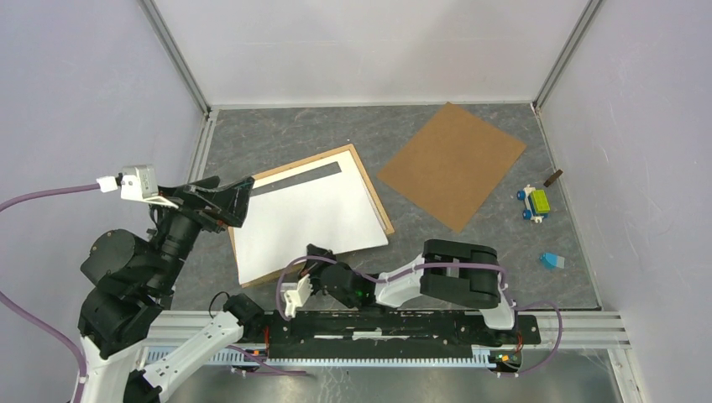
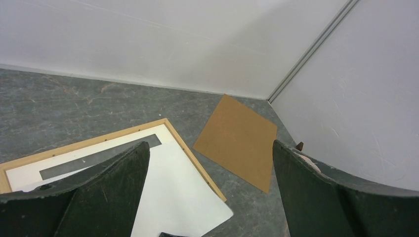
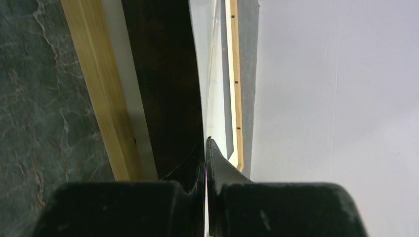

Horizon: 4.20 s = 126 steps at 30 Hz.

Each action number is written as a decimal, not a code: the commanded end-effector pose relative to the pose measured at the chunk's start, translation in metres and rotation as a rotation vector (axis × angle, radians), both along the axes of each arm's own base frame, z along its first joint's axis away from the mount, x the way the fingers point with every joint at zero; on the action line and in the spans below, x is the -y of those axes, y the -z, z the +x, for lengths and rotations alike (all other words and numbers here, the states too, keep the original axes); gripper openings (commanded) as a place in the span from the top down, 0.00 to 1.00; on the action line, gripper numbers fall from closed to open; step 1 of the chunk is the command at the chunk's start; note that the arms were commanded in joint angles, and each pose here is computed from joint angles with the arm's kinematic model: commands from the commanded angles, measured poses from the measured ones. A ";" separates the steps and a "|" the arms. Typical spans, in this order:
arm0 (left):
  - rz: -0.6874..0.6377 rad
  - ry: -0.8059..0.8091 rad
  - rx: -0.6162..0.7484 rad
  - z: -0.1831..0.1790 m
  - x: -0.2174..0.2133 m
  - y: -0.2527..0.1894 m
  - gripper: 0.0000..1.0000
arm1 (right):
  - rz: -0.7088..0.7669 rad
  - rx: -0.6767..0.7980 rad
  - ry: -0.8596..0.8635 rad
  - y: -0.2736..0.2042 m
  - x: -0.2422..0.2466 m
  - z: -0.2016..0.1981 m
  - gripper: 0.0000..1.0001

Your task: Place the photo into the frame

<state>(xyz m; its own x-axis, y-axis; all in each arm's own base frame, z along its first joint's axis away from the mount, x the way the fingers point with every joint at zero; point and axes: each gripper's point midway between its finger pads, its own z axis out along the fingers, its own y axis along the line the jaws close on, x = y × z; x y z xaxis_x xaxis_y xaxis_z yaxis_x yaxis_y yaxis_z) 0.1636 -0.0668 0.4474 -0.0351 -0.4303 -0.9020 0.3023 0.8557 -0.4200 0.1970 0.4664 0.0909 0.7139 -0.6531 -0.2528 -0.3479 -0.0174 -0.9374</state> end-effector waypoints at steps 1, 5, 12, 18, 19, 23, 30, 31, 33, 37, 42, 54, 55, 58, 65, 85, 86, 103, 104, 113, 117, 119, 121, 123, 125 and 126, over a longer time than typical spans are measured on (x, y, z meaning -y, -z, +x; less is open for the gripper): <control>0.026 -0.010 0.035 0.000 -0.003 -0.005 0.00 | 0.000 -0.015 -0.008 0.005 -0.017 0.005 1.00; 0.023 -0.004 0.036 0.000 -0.001 -0.005 0.00 | -0.014 -0.021 -0.010 0.011 -0.018 0.012 1.00; 0.016 0.028 0.030 0.005 0.009 -0.002 0.00 | -0.052 -0.015 -0.042 0.021 -0.017 0.022 0.99; 0.012 0.036 0.031 0.006 0.012 0.000 0.00 | -0.082 -0.002 -0.086 0.026 -0.024 0.025 0.99; 0.013 0.037 0.031 0.006 0.012 0.000 0.00 | -0.087 -0.003 -0.097 0.027 -0.025 0.025 0.99; 0.014 0.043 0.032 0.006 0.013 0.000 0.00 | -0.102 -0.012 -0.114 0.030 -0.028 0.032 0.99; 0.018 0.059 0.028 0.009 0.019 0.001 0.00 | -0.159 0.026 -0.162 0.037 -0.031 0.030 0.99; 0.018 0.061 0.028 0.009 0.019 0.002 0.00 | -0.174 0.039 -0.170 0.038 -0.030 0.028 0.99; 0.019 0.062 0.026 0.011 0.020 0.003 0.00 | -0.197 0.079 -0.179 0.038 -0.028 0.024 0.99; 0.023 0.071 0.023 0.012 0.024 0.004 0.00 | -0.329 0.190 -0.180 0.045 -0.029 0.026 0.99; 0.026 0.077 0.023 0.012 0.024 0.003 0.00 | -0.353 0.207 -0.185 0.037 -0.034 0.021 0.98; 0.016 0.086 0.026 0.009 0.025 0.004 0.00 | -0.290 0.115 -0.188 0.040 -0.030 0.043 0.92; 0.015 0.089 0.026 0.009 0.025 0.004 0.00 | -0.289 0.108 -0.190 0.039 -0.030 0.044 0.91; 0.018 0.088 0.025 0.008 0.024 0.004 0.00 | -0.287 0.101 -0.207 0.032 -0.031 0.044 0.89; 0.018 0.082 0.018 0.009 0.023 0.006 0.00 | -0.177 0.042 -0.141 0.006 -0.020 0.051 0.66; 0.000 0.130 0.001 0.013 0.038 0.013 0.00 | 0.260 -0.463 0.261 0.003 0.022 0.076 0.02; -0.001 0.132 0.001 0.012 0.038 0.013 0.00 | 0.283 -0.485 0.292 0.002 0.024 0.077 0.02; 0.007 0.139 -0.001 0.011 0.038 0.015 0.00 | 0.752 -0.946 0.764 0.015 0.078 0.101 0.02; 0.008 0.139 -0.001 0.011 0.039 0.015 0.00 | 0.731 -0.936 0.760 0.016 0.080 0.100 0.02; 0.006 0.141 -0.001 0.012 0.039 0.017 0.00 | 0.198 -0.547 0.281 0.011 0.076 0.073 0.04; 0.003 0.148 0.000 0.013 0.042 0.016 0.00 | 0.115 -0.306 0.201 -0.004 0.075 0.078 0.10; 0.001 0.151 0.001 0.013 0.042 0.015 0.00 | 0.069 -0.228 0.179 -0.009 0.068 0.084 0.16; 0.002 0.154 0.002 0.012 0.042 0.014 0.00 | -0.012 -0.138 0.129 -0.011 0.060 0.081 0.17; 0.008 0.152 0.005 0.010 0.040 0.013 0.00 | -0.069 -0.060 0.114 -0.010 0.057 0.082 0.20; 0.012 0.144 0.008 0.008 0.037 0.012 0.00 | -0.137 -0.014 0.091 -0.005 0.054 0.082 0.32; 0.012 0.140 0.012 0.008 0.036 0.011 0.00 | -0.155 -0.003 0.078 -0.004 0.053 0.082 0.39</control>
<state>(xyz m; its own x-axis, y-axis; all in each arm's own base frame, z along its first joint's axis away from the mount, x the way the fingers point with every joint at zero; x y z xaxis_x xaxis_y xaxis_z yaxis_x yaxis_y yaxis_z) 0.1750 -0.1053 0.4213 -0.1198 -0.3873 -0.9141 0.4068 0.8208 -0.4011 0.2693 0.3962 0.0723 0.5496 -0.7662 -0.3330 -0.5330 -0.0147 -0.8460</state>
